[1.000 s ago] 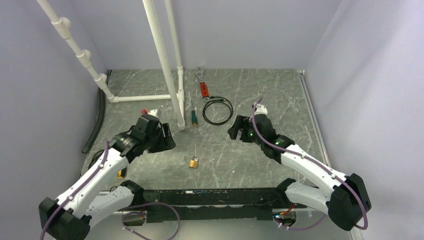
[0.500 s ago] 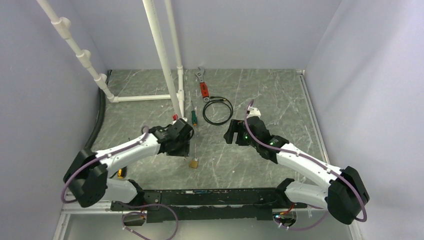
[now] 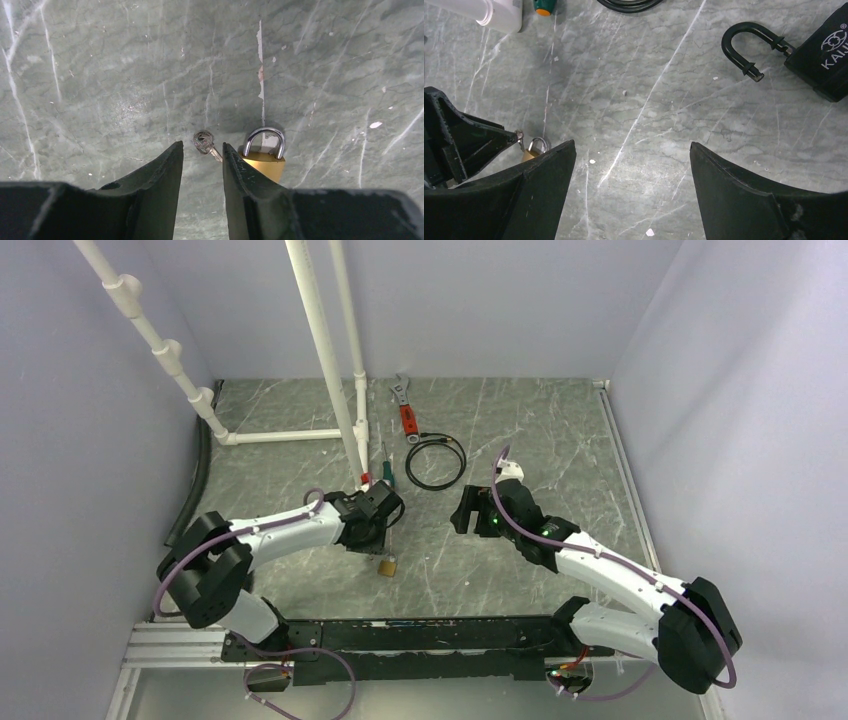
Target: Unlock with the key
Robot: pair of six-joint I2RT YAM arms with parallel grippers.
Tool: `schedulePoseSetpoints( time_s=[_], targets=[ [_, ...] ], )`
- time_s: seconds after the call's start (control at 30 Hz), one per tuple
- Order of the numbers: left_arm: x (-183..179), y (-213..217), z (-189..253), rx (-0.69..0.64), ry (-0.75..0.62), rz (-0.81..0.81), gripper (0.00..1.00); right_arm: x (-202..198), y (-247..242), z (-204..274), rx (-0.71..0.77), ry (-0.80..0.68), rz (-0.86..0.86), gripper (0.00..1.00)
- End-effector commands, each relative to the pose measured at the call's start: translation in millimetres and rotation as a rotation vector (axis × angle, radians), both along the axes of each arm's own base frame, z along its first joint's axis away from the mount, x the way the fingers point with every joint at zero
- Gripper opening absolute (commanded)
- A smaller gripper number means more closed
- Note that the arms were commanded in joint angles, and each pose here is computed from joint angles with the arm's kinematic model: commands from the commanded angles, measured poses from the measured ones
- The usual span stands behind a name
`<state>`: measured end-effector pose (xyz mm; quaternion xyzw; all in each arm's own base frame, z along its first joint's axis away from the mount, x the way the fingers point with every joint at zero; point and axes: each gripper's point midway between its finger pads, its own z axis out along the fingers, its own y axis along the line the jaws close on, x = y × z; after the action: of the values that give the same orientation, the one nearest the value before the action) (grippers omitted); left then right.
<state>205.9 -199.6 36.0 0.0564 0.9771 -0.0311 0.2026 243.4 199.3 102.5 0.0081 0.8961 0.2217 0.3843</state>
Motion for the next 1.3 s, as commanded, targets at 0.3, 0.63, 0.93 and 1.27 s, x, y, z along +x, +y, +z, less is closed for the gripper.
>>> schedulePoseSetpoints(
  time_s=[0.3,0.63,0.93,1.27],
  targets=[
    [3.6,-6.0,-4.8,0.039,-0.011,-0.011,0.33,5.9,3.0,10.3,0.03,-0.05,-0.009,0.86],
    [3.3,-3.8,-10.3,0.062,-0.013,-0.012,0.21,6.8,1.2,11.2,0.018,-0.054,-0.013,0.86],
    [1.4,-5.8,1.7,0.018,-0.04,-0.025,0.0,6.7,-0.8,19.8,0.011,-0.074,-0.008,0.86],
    [-4.9,-8.8,45.7,-0.088,-0.091,-0.046,0.0,-13.0,37.1,55.2,0.166,-0.145,0.237,0.86]
  ],
)
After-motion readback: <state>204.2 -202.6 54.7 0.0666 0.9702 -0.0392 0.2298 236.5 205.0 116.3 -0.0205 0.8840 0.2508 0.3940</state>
